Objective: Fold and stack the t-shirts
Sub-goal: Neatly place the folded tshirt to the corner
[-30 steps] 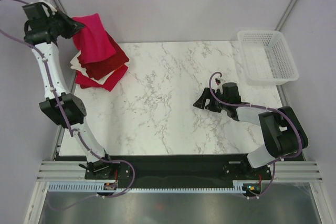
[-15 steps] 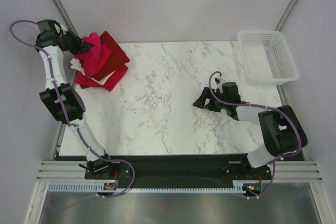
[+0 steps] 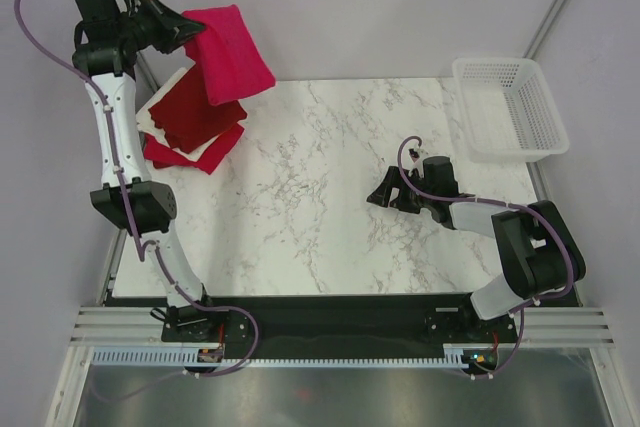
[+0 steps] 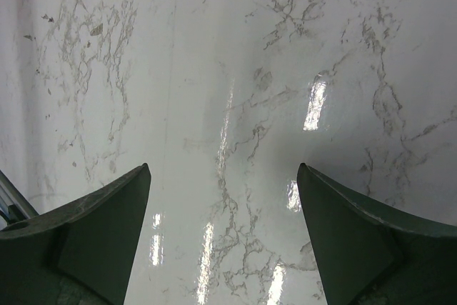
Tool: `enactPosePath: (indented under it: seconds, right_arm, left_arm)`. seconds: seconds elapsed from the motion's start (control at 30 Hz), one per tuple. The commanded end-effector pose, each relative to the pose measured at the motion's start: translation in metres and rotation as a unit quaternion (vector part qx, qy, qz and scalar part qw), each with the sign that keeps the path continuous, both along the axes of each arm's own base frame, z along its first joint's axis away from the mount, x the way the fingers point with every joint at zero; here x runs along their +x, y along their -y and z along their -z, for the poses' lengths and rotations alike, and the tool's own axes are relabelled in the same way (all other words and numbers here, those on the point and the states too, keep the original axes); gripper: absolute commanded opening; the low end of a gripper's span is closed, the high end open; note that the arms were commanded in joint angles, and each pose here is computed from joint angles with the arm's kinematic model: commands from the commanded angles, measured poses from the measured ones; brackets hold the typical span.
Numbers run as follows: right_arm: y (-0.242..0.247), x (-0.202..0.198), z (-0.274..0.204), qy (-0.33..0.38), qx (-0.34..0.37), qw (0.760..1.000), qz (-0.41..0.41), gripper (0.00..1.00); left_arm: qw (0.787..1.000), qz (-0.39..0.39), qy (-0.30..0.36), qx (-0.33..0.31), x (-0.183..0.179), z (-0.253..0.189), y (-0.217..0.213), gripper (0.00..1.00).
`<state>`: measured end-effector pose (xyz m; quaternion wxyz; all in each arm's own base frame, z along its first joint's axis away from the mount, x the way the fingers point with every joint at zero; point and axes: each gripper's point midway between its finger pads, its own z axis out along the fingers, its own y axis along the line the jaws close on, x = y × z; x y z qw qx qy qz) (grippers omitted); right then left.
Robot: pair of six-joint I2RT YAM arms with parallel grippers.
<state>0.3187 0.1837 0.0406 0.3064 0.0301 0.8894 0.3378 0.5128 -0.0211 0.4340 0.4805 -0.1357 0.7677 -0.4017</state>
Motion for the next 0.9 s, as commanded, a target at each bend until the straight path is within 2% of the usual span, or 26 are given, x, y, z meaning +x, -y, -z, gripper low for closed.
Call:
enactPosePath:
  seconds: [0.0,0.17,0.2,0.23,0.37,0.47,0.53,0.63,0.77,0.87]
  right_arm:
    - [0.004,-0.01,0.018,-0.037,-0.014,0.999,0.001,0.93]
    - [0.004,-0.01,0.018,-0.037,-0.013,0.999,0.002,0.93]
    - [0.004,-0.011,0.018,-0.037,-0.013,0.999,0.001,0.93]
    - [0.004,-0.011,0.018,-0.037,-0.014,0.999,0.0,0.93]
    - [0.004,-0.01,0.018,-0.038,-0.013,0.999,0.001,0.93]
    - [0.004,-0.011,0.019,-0.039,-0.014,0.999,0.0,0.93]
    - [0.003,-0.011,0.019,-0.04,-0.014,0.999,0.0,0.93]
    - [0.003,-0.011,0.019,-0.041,-0.013,0.999,0.0,0.93]
    - [0.003,-0.011,0.019,-0.04,-0.014,0.999,-0.001,0.93]
    - [0.003,-0.011,0.019,-0.041,-0.014,0.999,-0.001,0.93]
  left_arm:
    - [1.0,0.006,0.025,0.002,-0.004,-0.011,-0.011,0.02]
    - [0.996,-0.061,-0.059,0.027,0.011,0.07,-0.065,0.02]
    - [0.991,-0.097,-0.069,0.06,0.015,0.087,-0.087,0.02]
    - [0.988,-0.112,-0.087,0.067,0.017,0.104,-0.098,0.02]
    - [0.97,-0.153,-0.185,0.037,0.005,0.184,-0.144,0.02]
    - [0.957,-0.182,-0.225,0.029,-0.002,0.222,-0.165,0.02]
    - [0.959,-0.17,-0.226,0.013,0.0,0.225,-0.164,0.02]
    - [0.965,-0.161,-0.206,0.002,0.005,0.208,-0.159,0.02]
    - [0.971,-0.175,-0.163,0.018,0.01,0.169,-0.165,0.02]
    - [0.967,-0.192,-0.163,0.024,0.01,0.168,-0.172,0.02]
